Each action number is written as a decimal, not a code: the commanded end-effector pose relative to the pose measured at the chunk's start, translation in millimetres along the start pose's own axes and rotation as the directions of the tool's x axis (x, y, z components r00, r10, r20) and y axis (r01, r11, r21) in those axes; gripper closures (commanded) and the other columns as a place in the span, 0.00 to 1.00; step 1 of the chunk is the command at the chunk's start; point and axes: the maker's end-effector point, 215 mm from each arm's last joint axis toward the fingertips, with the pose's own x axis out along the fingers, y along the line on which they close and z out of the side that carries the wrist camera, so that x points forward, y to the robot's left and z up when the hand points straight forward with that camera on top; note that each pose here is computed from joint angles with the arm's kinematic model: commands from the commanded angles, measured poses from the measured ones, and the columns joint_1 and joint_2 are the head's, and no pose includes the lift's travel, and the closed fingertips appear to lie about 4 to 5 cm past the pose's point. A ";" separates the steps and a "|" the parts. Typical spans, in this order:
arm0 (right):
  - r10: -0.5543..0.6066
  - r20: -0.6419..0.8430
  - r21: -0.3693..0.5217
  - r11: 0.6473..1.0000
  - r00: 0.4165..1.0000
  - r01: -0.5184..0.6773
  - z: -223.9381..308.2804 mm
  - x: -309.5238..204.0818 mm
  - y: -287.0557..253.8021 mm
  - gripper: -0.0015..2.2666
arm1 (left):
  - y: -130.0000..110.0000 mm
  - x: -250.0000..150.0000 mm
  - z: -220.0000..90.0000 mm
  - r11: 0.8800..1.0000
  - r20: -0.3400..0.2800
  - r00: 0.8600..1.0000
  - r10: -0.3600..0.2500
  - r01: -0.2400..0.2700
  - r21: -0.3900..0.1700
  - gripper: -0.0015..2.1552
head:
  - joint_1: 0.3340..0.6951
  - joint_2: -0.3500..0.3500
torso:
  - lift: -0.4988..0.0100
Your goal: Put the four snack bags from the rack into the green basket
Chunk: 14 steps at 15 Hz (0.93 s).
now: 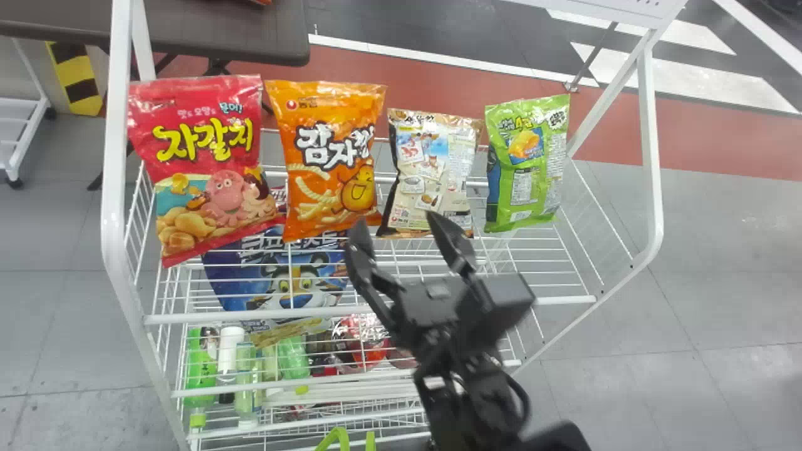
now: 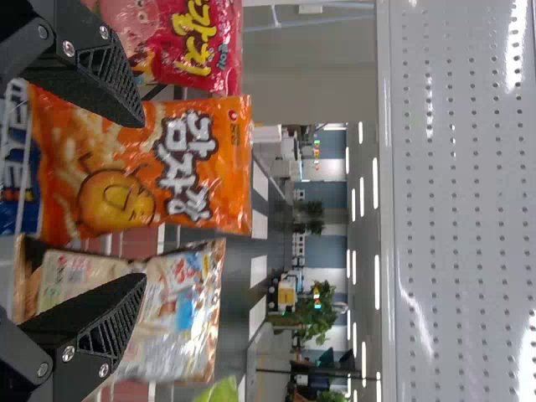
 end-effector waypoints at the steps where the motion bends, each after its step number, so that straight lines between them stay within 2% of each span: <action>1: 0.060 -0.027 0.010 0.998 0.998 -0.060 -10.8 44.2 27.9 0.09 | -1.4 0.2 0.7 1.000 0.002 1.000 -0.005 0.005 -0.001 0.96 | 1.00 0.00 | 0.97; 3: 0.090 -0.054 0.039 0.995 0.994 -0.088 -11.7 68.3 40.5 0.09 | 0.3 -0.6 3.1 1.000 -0.003 1.000 -0.001 0.001 0.004 0.96 | 1.00 0.00 | 0.97; 4: 0.114 -0.069 0.053 0.993 0.991 -0.110 -12.8 80.0 48.0 0.09 | 0.3 -1.1 3.5 1.000 -0.003 1.000 -0.001 0.001 0.005 0.96 | 1.00 0.08 | 0.97; 6: 0.190 -0.092 0.089 0.979 0.977 -0.182 -13.5 99.4 69.1 0.09 | 3.1 -2.9 5.2 1.000 0.001 1.000 0.001 -0.001 0.002 0.96 | 1.00 0.13 | 0.97; 7: 0.225 -0.111 0.100 0.972 0.968 -0.215 -17.8 105.5 79.1 0.09 | 3.8 -3.1 6.3 1.000 0.002 1.000 0.000 0.000 0.002 0.96 | 1.00 0.20 | 0.97; 12: 0.364 -0.159 0.143 0.928 0.918 -0.344 -26.5 124.4 124.8 0.09 | 5.4 -7.8 12.8 1.000 0.003 1.000 0.003 -0.003 0.014 0.96 | 1.00 0.36 | 0.97; 14: 0.428 -0.229 0.179 0.902 0.875 -0.394 -44.1 128.6 136.5 0.09 | 6.5 -9.9 15.4 1.000 0.003 1.000 0.003 -0.003 0.018 0.96 | 1.00 0.40 | 0.97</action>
